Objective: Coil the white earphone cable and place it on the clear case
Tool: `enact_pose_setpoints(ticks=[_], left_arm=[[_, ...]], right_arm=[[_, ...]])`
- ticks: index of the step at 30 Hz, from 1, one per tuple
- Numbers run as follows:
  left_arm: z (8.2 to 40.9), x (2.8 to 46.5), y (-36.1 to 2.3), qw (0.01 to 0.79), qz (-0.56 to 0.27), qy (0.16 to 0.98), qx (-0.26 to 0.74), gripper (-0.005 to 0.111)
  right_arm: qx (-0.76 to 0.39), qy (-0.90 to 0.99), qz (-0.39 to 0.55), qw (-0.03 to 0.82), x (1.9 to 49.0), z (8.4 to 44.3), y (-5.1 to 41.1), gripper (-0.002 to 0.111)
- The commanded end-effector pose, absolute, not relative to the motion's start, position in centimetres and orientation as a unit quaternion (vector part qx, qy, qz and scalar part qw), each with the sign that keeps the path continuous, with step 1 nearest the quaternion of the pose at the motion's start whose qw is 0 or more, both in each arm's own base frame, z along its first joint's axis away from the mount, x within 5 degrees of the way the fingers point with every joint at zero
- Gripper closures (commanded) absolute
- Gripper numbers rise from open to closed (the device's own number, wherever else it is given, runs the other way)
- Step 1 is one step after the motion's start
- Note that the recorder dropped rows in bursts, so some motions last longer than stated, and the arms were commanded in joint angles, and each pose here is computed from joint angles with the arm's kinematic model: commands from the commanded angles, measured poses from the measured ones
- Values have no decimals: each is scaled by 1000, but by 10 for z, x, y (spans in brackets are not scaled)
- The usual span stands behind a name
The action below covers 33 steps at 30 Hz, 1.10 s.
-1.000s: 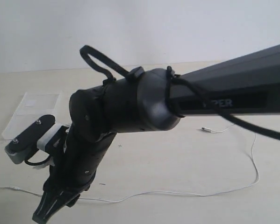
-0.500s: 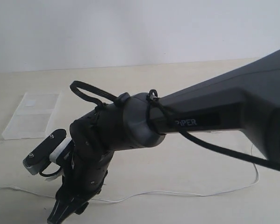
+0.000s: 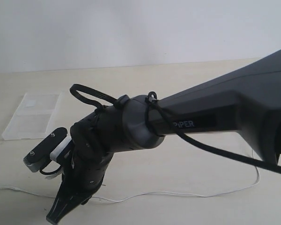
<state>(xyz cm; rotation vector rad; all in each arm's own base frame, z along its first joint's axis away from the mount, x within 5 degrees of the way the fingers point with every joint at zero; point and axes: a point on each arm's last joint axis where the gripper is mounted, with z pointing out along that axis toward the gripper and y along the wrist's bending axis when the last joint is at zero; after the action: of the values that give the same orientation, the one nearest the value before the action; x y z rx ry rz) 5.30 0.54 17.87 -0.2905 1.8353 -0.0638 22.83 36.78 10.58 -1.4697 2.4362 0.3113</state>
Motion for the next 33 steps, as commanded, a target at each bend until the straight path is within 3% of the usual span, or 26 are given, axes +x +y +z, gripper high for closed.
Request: enact_pose_setpoints(ticks=[1, 5, 10, 20, 33], left_arm=[[181, 53, 5, 603, -28, 788, -121, 107], [181, 53, 5, 603, -28, 788, -121, 107], [181, 53, 5, 603, -28, 788, -121, 107], [181, 53, 5, 603, -28, 788, -121, 107], [181, 53, 5, 603, -28, 788, -121, 107]], right_arm=[[-506, 847, 102, 126, 229, 100, 366, 96], [-508, 846, 103, 127, 227, 102, 367, 108], [-493, 843, 132, 171, 230, 128, 371, 108], [-443, 822, 208, 290, 232, 206, 373, 108], [-409, 766, 277, 411, 208, 333, 336, 108]])
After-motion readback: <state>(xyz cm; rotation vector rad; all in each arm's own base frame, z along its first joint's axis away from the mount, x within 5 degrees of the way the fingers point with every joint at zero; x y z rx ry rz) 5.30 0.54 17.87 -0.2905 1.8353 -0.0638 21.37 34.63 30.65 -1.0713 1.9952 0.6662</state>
